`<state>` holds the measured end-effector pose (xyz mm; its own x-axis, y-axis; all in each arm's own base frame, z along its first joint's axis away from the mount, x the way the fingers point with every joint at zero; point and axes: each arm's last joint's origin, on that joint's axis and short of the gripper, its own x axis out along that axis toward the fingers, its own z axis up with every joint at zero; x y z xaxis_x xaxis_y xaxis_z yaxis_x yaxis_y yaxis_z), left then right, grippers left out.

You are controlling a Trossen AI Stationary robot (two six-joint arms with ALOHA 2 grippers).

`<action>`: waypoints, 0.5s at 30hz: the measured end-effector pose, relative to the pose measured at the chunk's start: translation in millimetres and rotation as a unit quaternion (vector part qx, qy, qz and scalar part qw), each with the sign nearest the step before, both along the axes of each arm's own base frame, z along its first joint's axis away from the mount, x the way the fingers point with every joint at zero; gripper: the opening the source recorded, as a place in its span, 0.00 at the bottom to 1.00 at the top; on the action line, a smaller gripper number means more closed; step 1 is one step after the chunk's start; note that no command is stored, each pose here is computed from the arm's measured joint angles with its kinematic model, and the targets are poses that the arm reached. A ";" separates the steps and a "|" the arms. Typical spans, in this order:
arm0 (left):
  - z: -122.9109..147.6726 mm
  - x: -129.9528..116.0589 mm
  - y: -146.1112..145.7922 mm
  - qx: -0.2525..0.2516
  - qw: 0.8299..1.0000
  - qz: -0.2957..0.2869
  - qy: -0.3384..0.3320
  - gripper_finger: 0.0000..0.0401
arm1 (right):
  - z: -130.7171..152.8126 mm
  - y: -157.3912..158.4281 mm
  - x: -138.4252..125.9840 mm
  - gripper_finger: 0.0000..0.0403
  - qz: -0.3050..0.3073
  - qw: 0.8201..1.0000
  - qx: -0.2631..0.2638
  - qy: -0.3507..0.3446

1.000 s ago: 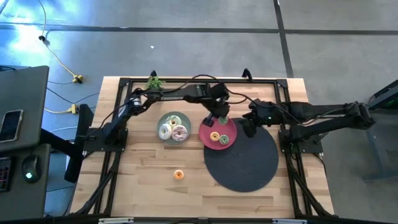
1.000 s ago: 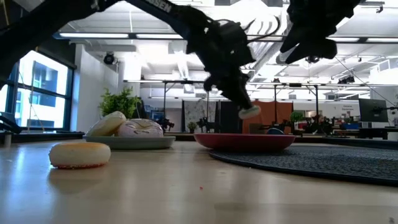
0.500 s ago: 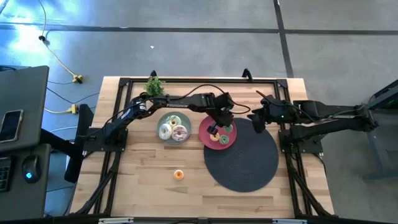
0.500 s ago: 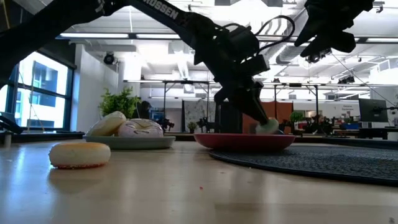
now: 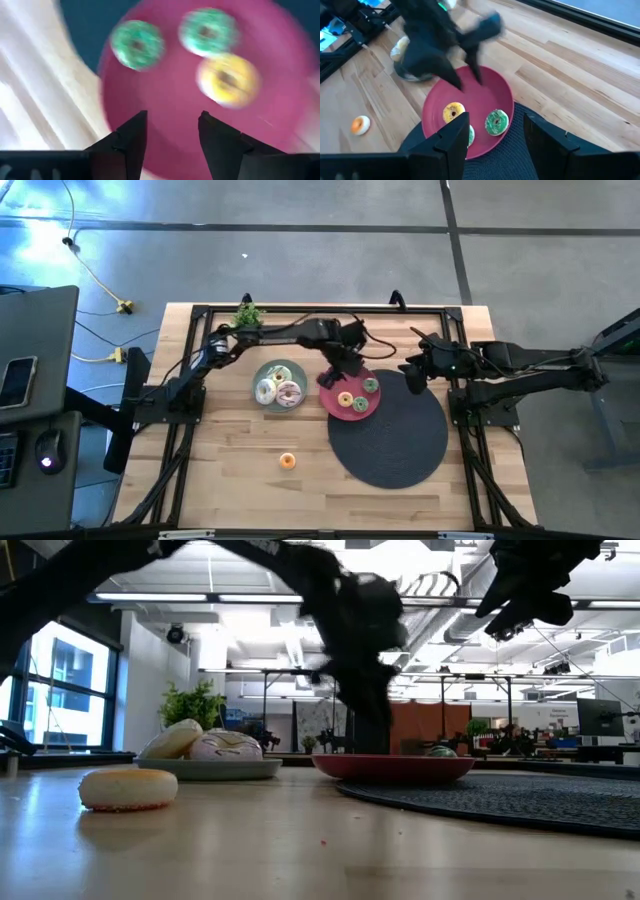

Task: Pick & Place donuts
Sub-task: Put the small red donut on the red plate

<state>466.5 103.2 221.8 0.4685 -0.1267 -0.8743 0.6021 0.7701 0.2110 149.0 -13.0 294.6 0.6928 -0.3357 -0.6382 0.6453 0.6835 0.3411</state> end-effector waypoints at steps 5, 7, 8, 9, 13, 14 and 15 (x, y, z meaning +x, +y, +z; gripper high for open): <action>43.9 -31.5 -39.5 0.028 0.993 -0.102 0.052 0.40 | -0.4 0.0 0.4 0.44 0.003 1.000 -0.003 0.004; 46.5 -38.1 -60.9 0.010 0.989 -0.134 0.066 0.38 | -1.1 0.0 1.2 0.44 0.005 1.000 -0.005 0.007; 44.7 -41.2 -70.1 -0.008 0.987 -0.142 0.076 0.38 | -1.3 0.0 1.6 0.44 0.006 1.000 -0.006 0.008; 41.3 -44.9 -78.3 -0.023 0.985 -0.144 0.093 0.37 | -1.9 0.0 2.4 0.44 0.007 1.000 -0.006 0.011; 35.9 -59.2 -104.6 -0.010 0.985 -0.121 0.124 0.33 | -4.1 0.4 8.1 0.44 0.022 1.000 -0.005 0.018; 36.3 -64.9 -110.6 -0.005 0.985 -0.113 0.132 0.32 | -4.1 0.7 9.6 0.44 0.028 0.999 -0.003 0.016; 37.2 -70.8 -115.9 -0.001 0.986 -0.102 0.136 0.31 | -4.9 1.0 11.5 0.44 0.035 0.999 -0.001 0.018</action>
